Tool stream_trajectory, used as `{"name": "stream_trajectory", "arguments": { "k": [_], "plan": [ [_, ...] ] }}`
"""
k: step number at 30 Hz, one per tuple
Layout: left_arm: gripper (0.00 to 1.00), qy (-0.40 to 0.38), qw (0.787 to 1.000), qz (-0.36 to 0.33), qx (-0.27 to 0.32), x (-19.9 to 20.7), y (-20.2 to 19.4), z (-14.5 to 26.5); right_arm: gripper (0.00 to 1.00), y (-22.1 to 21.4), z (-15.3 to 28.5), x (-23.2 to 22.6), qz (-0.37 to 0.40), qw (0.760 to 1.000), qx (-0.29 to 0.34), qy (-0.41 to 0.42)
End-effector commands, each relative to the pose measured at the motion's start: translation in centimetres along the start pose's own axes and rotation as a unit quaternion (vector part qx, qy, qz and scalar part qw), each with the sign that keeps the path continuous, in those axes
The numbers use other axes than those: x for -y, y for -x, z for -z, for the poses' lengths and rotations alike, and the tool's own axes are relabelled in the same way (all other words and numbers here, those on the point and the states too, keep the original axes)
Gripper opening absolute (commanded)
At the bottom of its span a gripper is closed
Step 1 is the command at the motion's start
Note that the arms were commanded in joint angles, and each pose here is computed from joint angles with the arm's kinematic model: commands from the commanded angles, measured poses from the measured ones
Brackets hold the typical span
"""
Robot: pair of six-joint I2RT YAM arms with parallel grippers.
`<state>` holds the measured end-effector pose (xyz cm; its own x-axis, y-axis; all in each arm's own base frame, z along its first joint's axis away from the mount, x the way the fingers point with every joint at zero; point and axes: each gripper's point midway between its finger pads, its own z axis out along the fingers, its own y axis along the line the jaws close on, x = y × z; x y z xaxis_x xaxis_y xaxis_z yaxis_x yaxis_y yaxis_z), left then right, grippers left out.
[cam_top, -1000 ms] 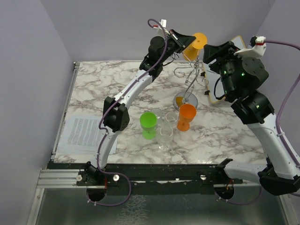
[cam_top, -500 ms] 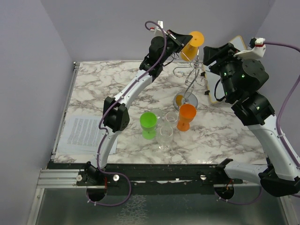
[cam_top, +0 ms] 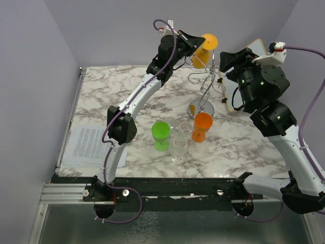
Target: Place the wine glass upside down on the wine glass rack
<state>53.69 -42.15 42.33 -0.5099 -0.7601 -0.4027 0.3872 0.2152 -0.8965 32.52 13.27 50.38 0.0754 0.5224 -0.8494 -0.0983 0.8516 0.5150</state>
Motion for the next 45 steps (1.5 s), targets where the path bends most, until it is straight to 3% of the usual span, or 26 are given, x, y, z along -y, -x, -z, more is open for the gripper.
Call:
{"name": "stream_trajectory", "arguments": {
  "k": [1,17,26,40,43,45],
  "plan": [
    [0.02,-0.014,1.000,-0.012,0.025,3.7,2.6,1.5,0.60,-0.2,0.2,0.0,0.003,1.000,-0.002,0.003],
    [0.18,0.031,0.999,-0.044,-0.004,2.0,1.9,2.0,0.60,-0.8,0.0,0.2,-0.001,1.000,-0.005,-0.002],
    [0.27,0.033,0.996,-0.089,0.005,3.6,3.7,3.4,0.60,-1.4,-0.1,0.5,-0.002,1.000,-0.013,-0.006],
    [0.56,0.074,0.981,-0.175,-0.035,4.2,6.1,9.6,0.69,-4.2,2.6,2.2,-0.004,0.997,-0.080,-0.011],
    [0.71,0.089,0.972,-0.208,-0.056,3.7,5.9,12.0,0.70,-5.3,3.6,3.0,0.005,0.994,-0.107,-0.017],
    [0.86,0.101,0.963,-0.237,-0.072,3.0,5.5,14.0,0.70,-6.1,4.5,3.5,0.012,0.991,-0.132,-0.016]
  ]
}}
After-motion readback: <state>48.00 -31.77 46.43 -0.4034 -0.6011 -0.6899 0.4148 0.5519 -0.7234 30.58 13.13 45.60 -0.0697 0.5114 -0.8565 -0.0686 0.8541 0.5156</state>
